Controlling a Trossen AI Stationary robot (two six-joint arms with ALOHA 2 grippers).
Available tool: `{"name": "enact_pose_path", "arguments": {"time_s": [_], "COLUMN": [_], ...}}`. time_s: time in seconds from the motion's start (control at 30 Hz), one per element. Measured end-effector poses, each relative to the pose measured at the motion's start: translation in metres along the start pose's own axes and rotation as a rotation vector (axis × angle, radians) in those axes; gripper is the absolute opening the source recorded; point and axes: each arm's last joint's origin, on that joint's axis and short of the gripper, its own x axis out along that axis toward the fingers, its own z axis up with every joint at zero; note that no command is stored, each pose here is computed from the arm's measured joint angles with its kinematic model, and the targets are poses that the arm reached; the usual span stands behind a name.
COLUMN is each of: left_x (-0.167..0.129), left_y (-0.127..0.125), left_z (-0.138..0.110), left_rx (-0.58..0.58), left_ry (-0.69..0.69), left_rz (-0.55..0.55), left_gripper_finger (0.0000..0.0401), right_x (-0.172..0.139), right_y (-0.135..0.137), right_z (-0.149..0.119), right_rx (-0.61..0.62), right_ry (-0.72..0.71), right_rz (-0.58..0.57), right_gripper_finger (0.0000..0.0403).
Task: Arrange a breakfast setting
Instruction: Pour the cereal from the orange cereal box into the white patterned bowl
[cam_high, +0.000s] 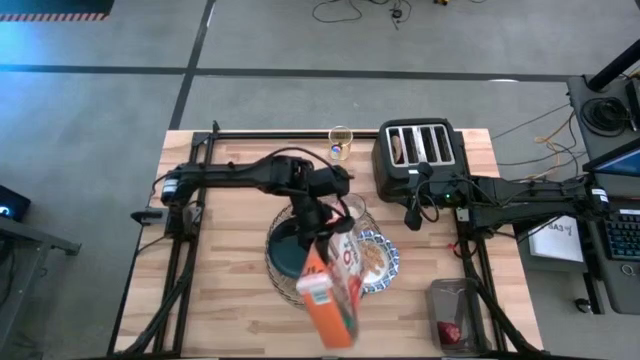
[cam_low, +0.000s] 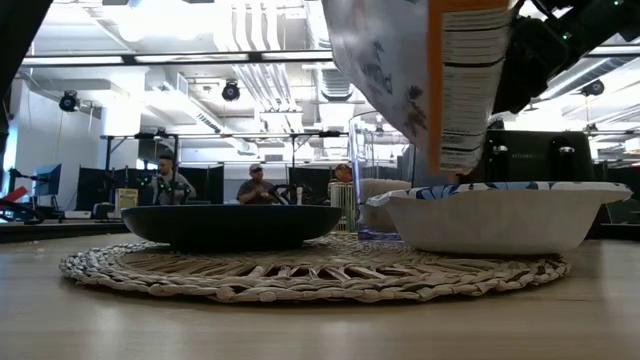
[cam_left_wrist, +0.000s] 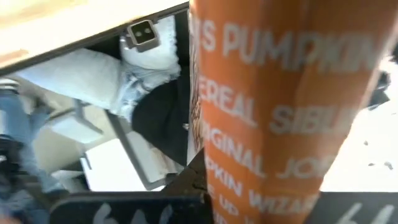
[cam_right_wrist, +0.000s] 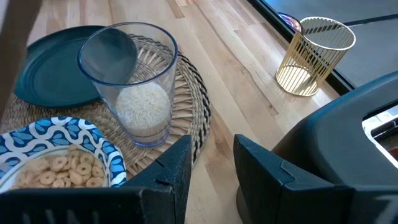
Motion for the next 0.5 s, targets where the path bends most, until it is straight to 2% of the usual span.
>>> {"name": "enact_pose_path", "arguments": {"time_s": [0.5], "left_x": [0.009], "left_y": [0.021], "left_z": [-0.023], "left_rx": [0.346], "left_ry": [-0.107], "left_rz": [0.217], "left_gripper_finger": [0.0], "right_x": [0.0], "right_y": [0.0], "right_z": [0.0], "right_rx": [0.0], "right_ry": [0.0], "right_rz": [0.0], "right_gripper_finger": [0.0112]}}
